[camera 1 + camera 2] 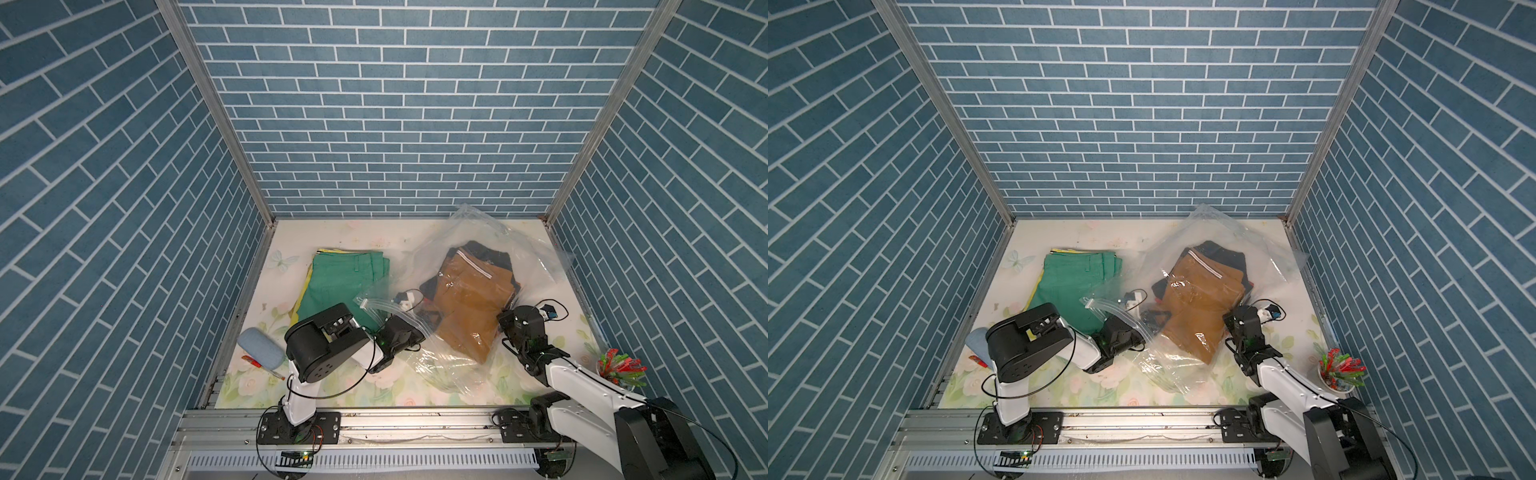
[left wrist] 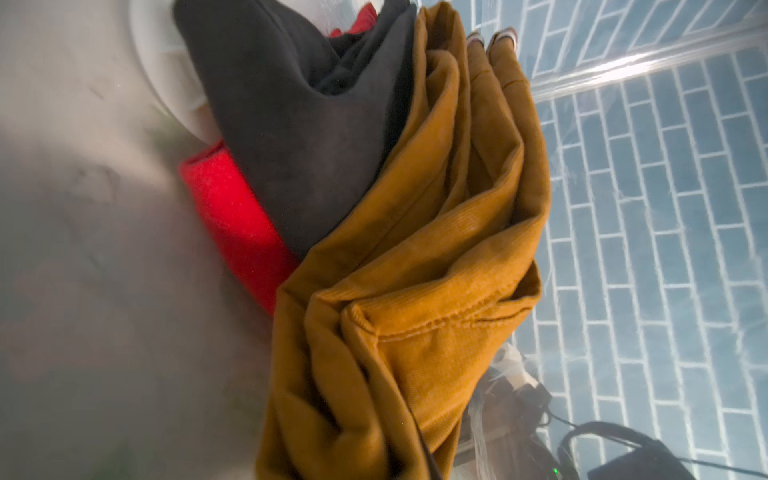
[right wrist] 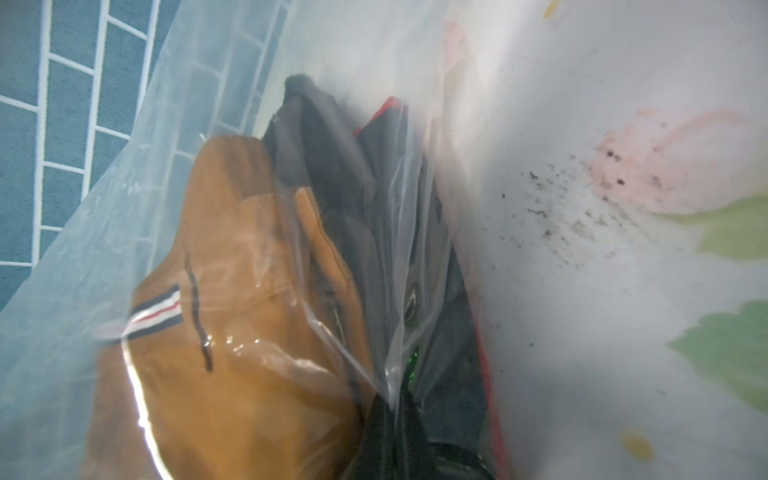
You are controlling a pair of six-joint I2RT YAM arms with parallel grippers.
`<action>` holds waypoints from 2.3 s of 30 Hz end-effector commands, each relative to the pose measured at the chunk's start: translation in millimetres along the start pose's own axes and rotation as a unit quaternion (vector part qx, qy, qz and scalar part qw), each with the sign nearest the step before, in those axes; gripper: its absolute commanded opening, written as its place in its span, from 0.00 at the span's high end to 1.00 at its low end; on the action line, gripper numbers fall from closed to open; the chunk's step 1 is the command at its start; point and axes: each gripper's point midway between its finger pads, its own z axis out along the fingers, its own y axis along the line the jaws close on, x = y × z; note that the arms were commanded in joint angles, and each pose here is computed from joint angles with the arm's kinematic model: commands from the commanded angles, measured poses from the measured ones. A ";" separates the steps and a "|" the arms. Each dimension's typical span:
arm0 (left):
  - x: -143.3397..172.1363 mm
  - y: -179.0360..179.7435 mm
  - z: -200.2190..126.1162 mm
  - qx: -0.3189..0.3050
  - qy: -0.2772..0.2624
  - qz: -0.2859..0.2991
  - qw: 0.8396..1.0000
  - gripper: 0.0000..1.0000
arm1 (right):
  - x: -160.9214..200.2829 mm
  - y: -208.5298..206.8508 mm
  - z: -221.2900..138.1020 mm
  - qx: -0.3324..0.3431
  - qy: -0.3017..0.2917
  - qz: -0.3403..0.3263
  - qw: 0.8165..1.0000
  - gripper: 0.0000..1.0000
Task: Take the trousers out of the vacuum bag
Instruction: Take out the trousers from the vacuum bag.
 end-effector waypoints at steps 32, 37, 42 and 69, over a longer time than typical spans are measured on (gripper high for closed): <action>39.4 -121.5 -55.9 0.222 0.177 -0.070 0.956 1.00 | -0.2 18.5 1.4 -0.031 0.003 0.010 0.999 1.00; 46.2 -101.2 -61.9 0.165 0.194 -0.044 0.966 1.00 | -2.4 20.2 0.6 -0.030 0.001 0.003 1.000 1.00; 43.4 -81.5 -82.2 0.128 0.200 -0.042 0.971 1.00 | -4.9 19.3 0.4 -0.027 -0.003 0.002 1.000 1.00; 14.0 -45.9 -153.6 -0.013 0.206 0.094 0.974 1.00 | -6.5 25.4 8.7 -0.029 -0.001 -0.025 0.999 1.00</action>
